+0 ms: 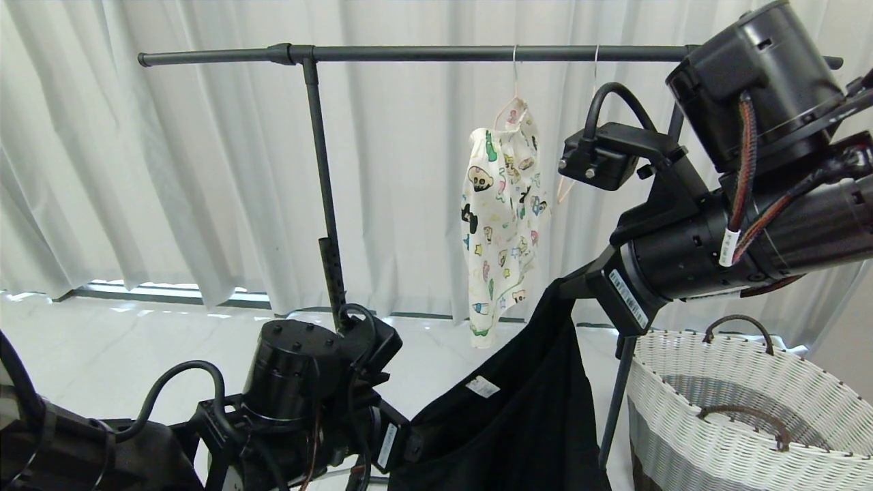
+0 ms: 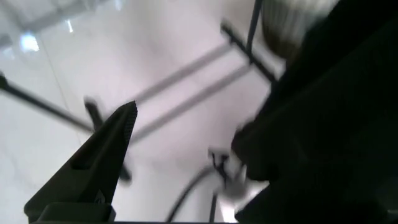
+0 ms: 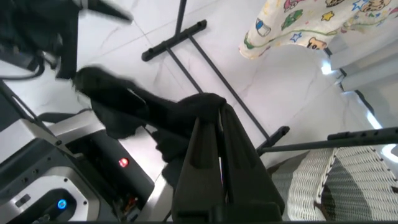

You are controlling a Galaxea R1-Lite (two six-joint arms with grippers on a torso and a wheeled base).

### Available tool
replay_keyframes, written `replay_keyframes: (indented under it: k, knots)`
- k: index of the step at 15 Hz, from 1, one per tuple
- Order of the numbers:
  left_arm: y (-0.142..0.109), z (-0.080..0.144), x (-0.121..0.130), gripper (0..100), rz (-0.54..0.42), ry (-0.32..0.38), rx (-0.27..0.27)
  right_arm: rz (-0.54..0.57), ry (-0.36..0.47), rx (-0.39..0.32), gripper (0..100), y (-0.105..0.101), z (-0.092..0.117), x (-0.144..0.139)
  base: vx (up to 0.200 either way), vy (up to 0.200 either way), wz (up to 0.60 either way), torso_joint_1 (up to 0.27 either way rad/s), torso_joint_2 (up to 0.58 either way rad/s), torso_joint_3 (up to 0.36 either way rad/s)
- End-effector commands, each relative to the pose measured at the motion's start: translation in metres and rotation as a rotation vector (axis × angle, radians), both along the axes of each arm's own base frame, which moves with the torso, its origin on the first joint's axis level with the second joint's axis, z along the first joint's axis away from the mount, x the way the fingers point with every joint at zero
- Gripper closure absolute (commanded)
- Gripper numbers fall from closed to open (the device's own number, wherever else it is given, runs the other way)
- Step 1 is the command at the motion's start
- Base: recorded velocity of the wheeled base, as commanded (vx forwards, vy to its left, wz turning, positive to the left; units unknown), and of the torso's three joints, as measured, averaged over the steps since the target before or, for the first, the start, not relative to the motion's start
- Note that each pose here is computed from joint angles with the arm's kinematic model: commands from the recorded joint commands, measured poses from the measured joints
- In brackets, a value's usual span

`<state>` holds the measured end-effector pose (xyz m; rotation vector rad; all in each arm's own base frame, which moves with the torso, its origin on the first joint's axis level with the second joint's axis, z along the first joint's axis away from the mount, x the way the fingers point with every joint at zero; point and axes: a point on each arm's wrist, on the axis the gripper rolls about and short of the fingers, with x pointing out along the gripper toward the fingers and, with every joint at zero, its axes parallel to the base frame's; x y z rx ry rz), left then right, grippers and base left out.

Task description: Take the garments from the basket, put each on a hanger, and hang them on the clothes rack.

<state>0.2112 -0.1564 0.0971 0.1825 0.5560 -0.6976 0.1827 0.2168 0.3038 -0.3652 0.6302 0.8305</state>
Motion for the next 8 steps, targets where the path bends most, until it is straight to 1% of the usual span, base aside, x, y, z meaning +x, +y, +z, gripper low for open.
replay_keyframes:
  k: [1, 3, 5, 6, 7, 8]
  knots:
    - [0.003, 0.001, 0.000, 0, 0.005, -0.028, -0.028, 0.004, -0.005, 0.006, 100, -0.002, 0.003, -0.003, 0.000, 0.000, 0.00, 0.000, 0.00, 0.000]
    - [0.003, 0.003, -0.002, 0, -0.028, -0.062, -0.075, 0.020, -0.009, 0.011, 100, 0.001, 0.004, -0.006, 0.000, 0.000, 0.00, 0.000, 0.00, 0.000]
    - [0.004, 0.003, -0.003, 0, -0.039, -0.078, -0.089, 0.029, -0.008, 0.010, 100, 0.002, 0.004, -0.008, 0.000, 0.000, 0.00, 0.000, 0.00, 0.000]
    - [0.005, 0.003, -0.004, 0, -0.037, -0.080, -0.085, 0.033, -0.009, 0.011, 100, 0.003, 0.004, -0.009, 0.000, 0.000, 0.00, 0.000, 0.00, 0.000]
    - [0.008, -0.001, -0.004, 0, -0.032, -0.074, -0.069, 0.033, -0.009, 0.011, 100, 0.003, 0.004, -0.009, 0.000, 0.000, 0.00, 0.000, 0.00, 0.000]
    - [0.013, -0.006, -0.007, 0, -0.037, -0.070, -0.035, 0.033, -0.010, 0.012, 100, 0.003, 0.005, -0.009, 0.000, 0.000, 0.00, 0.000, 0.00, 0.000]
